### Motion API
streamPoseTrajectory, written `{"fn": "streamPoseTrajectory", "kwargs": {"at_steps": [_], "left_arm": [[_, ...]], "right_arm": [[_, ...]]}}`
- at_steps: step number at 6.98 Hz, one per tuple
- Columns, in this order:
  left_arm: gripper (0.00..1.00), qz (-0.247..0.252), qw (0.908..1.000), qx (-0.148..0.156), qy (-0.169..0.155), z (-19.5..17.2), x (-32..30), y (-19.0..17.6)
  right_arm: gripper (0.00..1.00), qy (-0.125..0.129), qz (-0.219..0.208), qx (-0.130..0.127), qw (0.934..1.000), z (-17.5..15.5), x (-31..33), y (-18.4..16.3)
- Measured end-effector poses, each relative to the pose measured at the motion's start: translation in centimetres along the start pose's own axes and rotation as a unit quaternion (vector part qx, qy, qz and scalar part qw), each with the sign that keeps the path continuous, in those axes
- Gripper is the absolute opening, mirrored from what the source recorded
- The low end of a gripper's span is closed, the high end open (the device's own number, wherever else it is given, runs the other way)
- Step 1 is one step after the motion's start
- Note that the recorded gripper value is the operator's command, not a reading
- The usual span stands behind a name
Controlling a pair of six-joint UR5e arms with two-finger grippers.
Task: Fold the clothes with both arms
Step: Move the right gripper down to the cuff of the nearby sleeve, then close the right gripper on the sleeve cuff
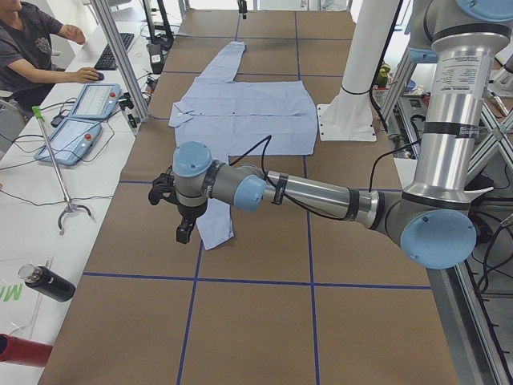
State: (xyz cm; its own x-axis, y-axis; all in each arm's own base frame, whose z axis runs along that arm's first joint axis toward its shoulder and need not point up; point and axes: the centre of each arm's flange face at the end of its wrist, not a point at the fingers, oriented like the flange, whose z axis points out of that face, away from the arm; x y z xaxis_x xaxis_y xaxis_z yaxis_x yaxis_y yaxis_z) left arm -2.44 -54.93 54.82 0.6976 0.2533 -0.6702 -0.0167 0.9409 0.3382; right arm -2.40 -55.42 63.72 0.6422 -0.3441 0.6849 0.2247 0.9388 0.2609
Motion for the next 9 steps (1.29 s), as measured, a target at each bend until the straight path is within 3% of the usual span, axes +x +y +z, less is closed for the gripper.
{"fn": "streamPoseTrajectory", "kwargs": {"at_steps": [3,9], "left_arm": [[1.0,0.019,0.9997,0.018,0.002,0.2,0.1,0.2],[1.0,0.024,0.9995,0.022,0.006,-0.2,0.6,0.1]], "right_arm": [[1.0,-0.007,0.039,0.027,0.9989,7.0,0.5,-0.6],[1.0,-0.011,0.053,-0.008,0.9985,12.3,-3.1,-1.7]]}}
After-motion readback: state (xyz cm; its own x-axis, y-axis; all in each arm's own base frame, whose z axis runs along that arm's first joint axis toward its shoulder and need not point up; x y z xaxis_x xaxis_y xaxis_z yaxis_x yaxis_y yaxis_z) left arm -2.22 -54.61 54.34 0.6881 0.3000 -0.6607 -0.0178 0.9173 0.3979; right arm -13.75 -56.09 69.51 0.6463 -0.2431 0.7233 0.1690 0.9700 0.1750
